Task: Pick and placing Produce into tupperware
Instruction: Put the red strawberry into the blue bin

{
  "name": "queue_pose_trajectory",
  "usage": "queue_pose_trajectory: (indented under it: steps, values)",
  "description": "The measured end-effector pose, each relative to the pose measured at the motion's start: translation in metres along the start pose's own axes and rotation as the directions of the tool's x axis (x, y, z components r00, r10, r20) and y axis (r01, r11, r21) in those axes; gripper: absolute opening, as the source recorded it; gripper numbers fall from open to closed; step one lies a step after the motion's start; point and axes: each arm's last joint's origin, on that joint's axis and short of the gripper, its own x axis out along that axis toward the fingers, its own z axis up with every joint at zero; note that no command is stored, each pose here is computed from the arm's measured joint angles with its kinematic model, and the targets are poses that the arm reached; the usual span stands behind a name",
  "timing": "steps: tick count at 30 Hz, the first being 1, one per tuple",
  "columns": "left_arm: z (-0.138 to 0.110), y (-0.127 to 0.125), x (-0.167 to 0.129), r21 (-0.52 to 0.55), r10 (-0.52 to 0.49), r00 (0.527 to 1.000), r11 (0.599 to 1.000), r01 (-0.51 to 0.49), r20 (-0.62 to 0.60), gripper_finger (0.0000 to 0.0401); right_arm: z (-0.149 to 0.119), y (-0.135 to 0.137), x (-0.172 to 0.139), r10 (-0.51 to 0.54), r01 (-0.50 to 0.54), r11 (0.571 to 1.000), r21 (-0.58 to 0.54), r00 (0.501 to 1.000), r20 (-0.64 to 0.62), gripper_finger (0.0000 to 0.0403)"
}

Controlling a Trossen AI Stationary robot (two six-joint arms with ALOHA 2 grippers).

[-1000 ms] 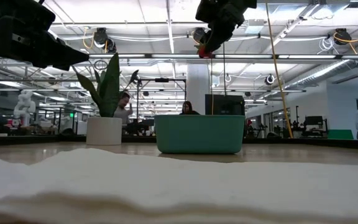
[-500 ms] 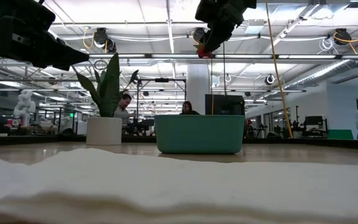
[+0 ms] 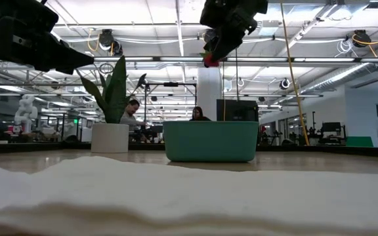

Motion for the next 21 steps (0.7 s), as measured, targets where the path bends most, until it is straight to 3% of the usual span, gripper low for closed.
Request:
queue_pose_trajectory:
  steps: [21]
  values:
    - [0.000,0.000,0.000,0.000,0.000,1.000,1.000,0.000,0.000,0.0026,0.021,0.033,0.030,0.041,-0.042,0.999,0.005,0.997,0.066,0.0142]
